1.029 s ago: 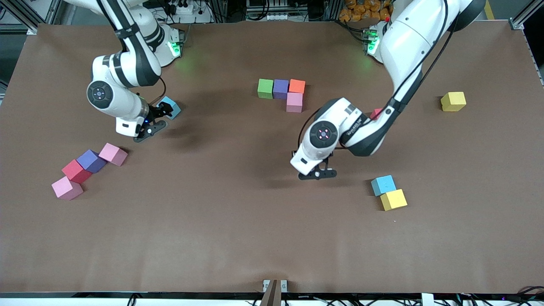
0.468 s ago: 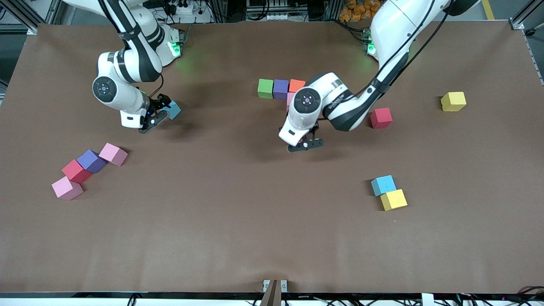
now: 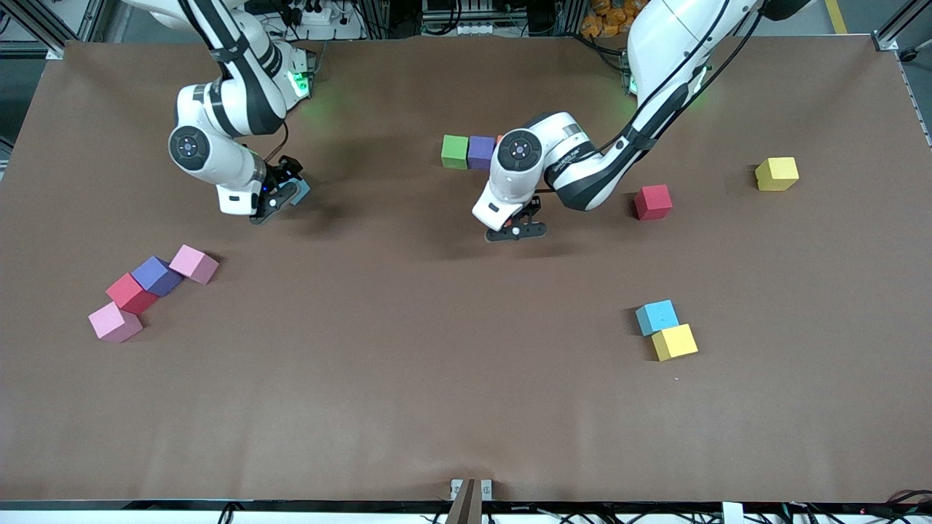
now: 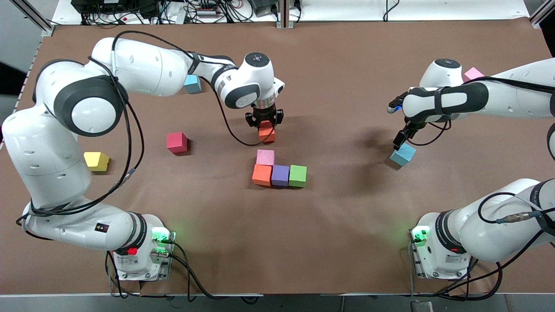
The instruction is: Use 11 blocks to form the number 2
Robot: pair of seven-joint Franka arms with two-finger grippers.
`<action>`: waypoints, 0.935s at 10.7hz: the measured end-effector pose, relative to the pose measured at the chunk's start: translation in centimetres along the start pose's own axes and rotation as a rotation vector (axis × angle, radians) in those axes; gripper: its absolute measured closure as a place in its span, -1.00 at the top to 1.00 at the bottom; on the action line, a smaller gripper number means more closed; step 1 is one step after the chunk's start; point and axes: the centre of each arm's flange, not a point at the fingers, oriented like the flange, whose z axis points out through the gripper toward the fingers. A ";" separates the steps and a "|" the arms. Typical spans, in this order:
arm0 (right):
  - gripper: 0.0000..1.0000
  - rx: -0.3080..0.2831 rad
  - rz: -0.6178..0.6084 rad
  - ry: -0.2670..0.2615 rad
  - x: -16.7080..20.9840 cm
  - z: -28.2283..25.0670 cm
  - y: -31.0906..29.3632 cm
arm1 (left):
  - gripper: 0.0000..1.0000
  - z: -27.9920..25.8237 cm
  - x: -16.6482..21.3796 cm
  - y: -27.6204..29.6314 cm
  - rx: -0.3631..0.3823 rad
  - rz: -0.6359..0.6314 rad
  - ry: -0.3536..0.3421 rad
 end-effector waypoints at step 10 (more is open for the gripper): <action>0.81 -0.017 -0.021 0.009 -2.2 2.7 -0.3 | 0.13 0.0 -3.7 0.2 0.042 0.114 0.067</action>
